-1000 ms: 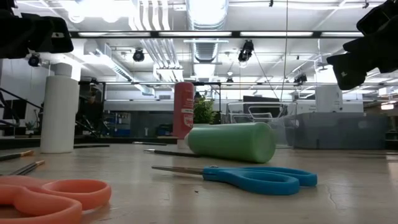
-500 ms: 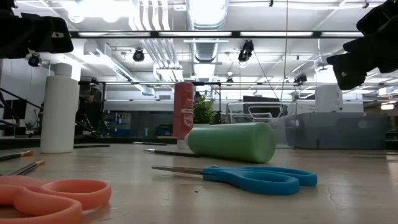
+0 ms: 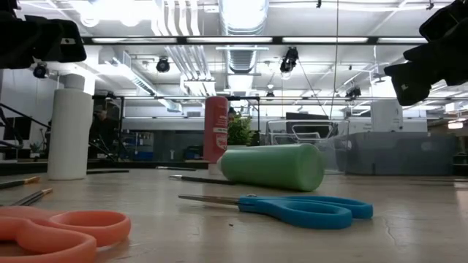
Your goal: Pick & Place Paint Supplies
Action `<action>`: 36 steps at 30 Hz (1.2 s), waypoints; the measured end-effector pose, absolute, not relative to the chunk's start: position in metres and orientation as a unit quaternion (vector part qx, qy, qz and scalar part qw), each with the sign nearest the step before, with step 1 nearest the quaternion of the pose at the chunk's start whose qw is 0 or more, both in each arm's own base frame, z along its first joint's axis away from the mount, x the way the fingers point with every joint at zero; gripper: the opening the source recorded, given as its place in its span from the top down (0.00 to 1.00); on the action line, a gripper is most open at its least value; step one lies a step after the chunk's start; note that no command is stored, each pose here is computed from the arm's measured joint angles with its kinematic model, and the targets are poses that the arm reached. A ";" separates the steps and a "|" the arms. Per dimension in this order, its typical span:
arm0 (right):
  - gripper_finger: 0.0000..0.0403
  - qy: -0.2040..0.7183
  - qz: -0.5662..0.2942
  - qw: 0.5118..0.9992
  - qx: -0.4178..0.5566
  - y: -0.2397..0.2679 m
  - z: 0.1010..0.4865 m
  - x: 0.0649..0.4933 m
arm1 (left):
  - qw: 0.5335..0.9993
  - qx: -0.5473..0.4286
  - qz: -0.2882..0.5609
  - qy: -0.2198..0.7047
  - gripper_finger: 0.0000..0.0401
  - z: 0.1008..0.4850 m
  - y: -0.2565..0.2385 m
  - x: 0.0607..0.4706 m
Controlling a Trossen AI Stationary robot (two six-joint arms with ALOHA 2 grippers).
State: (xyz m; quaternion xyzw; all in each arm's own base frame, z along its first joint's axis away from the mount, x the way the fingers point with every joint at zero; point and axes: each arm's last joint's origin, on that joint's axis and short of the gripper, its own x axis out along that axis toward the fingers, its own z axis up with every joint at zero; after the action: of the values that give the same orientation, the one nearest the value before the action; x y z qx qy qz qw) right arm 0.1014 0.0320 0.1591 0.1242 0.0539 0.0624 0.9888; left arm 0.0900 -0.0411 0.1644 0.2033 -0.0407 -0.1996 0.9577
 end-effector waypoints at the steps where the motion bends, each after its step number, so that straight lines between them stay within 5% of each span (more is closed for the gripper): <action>1: 0.58 0.054 0.062 0.989 0.124 0.032 0.159 0.101 | 0.958 0.203 -0.199 -0.041 0.71 0.164 -0.041 0.090; 36: 0.58 0.053 0.062 0.990 0.119 0.032 0.159 0.101 | 0.958 0.203 -0.200 -0.041 0.71 0.164 -0.041 0.090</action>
State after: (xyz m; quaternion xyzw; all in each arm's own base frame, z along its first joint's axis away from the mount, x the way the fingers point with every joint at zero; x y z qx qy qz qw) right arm 0.1014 0.0320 0.1593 0.1188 0.0533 0.0624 0.9895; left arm 0.0900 -0.0411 0.1644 0.2033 -0.0407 -0.1995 0.9577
